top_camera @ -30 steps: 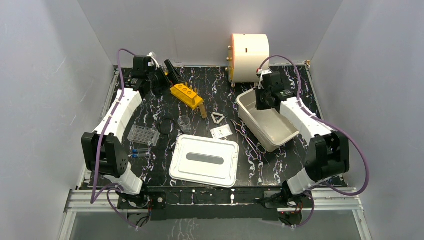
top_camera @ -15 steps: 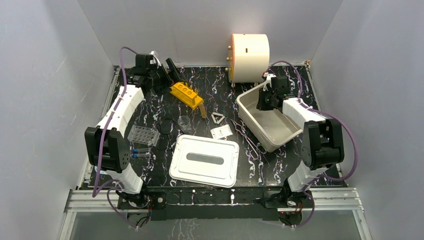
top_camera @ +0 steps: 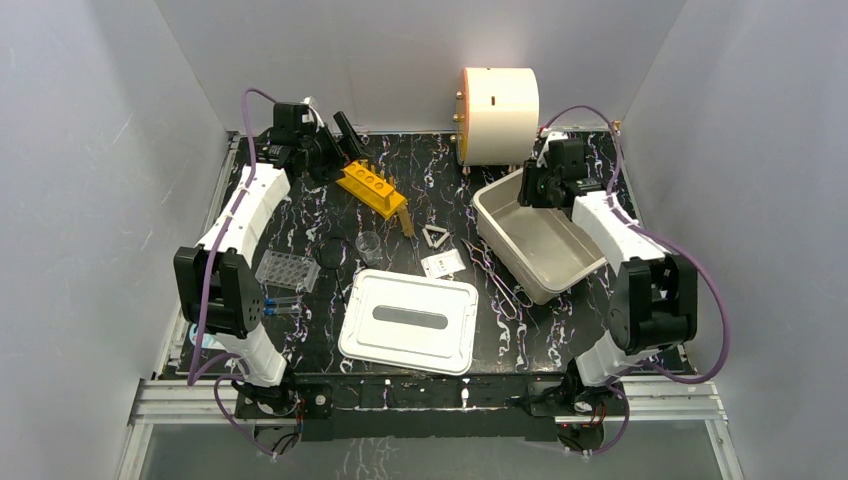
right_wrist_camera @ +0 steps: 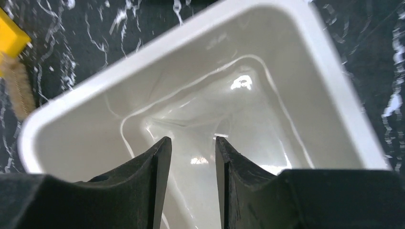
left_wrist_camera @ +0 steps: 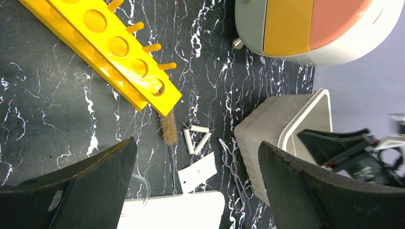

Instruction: Organize the chemistry lab equipment

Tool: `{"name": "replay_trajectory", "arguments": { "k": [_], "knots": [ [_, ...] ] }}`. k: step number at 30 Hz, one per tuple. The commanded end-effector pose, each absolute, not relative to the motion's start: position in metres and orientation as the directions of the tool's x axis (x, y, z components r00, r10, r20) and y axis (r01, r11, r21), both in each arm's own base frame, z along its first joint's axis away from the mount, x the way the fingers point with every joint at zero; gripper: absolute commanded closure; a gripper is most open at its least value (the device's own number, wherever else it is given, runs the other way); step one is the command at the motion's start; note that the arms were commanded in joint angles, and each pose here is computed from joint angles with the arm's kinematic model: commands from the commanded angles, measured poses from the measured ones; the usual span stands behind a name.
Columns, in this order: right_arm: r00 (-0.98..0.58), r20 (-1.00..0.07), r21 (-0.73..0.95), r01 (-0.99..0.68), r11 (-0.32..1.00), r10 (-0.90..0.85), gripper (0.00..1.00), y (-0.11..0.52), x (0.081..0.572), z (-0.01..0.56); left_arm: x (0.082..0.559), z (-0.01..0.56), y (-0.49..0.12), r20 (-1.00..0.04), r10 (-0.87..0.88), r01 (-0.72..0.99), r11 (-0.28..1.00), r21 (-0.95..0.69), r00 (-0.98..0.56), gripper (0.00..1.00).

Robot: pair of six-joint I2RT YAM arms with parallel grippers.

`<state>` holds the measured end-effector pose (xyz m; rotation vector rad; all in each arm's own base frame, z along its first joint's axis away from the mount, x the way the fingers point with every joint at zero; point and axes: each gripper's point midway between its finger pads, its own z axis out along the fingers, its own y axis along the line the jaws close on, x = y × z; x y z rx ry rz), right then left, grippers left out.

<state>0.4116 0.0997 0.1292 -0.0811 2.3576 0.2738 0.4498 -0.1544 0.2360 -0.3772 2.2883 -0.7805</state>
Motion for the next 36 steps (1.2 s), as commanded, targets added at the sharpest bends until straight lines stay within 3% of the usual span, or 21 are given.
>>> {"name": "replay_trajectory", "arguments": {
  "k": [1,9,14,22,27,33,36],
  "knots": [
    [-0.602,-0.795,0.171,-0.105,0.980,0.074,0.52,0.093,0.425,0.211,0.449,0.255,-0.154,-0.540,-0.447,-0.009,0.777,-0.630,-0.713,0.02],
    [-0.513,-0.857,0.224,-0.273,0.935,0.055,0.44,0.144,0.425,0.294,0.443,0.259,-0.147,-0.562,-0.447,-0.019,0.794,-0.608,-0.696,0.02],
    [-0.481,-0.876,0.186,-0.411,0.893,-0.039,0.37,0.215,0.412,0.303,0.437,0.260,-0.138,-0.576,-0.454,-0.047,0.811,-0.584,-0.680,0.02],
    [-0.585,-0.796,0.186,-0.480,0.857,-0.155,0.36,0.317,0.373,0.235,0.426,0.262,-0.095,-0.617,-0.503,-0.227,0.852,-0.472,-0.605,0.02],
    [-0.711,-0.678,0.225,-0.441,0.869,-0.185,0.36,0.346,0.353,0.158,0.417,0.266,-0.076,-0.646,-0.509,-0.282,0.859,-0.428,-0.569,0.02],
    [-0.708,-0.661,0.127,-0.435,0.892,-0.251,0.38,0.368,0.354,0.108,0.406,0.261,-0.068,-0.650,-0.507,-0.298,0.861,-0.412,-0.566,0.02],
    [-0.716,-0.643,0.087,-0.421,0.903,-0.271,0.43,0.372,0.357,0.090,0.403,0.260,-0.067,-0.651,-0.504,-0.299,0.863,-0.407,-0.569,0.02]
  ]
}}
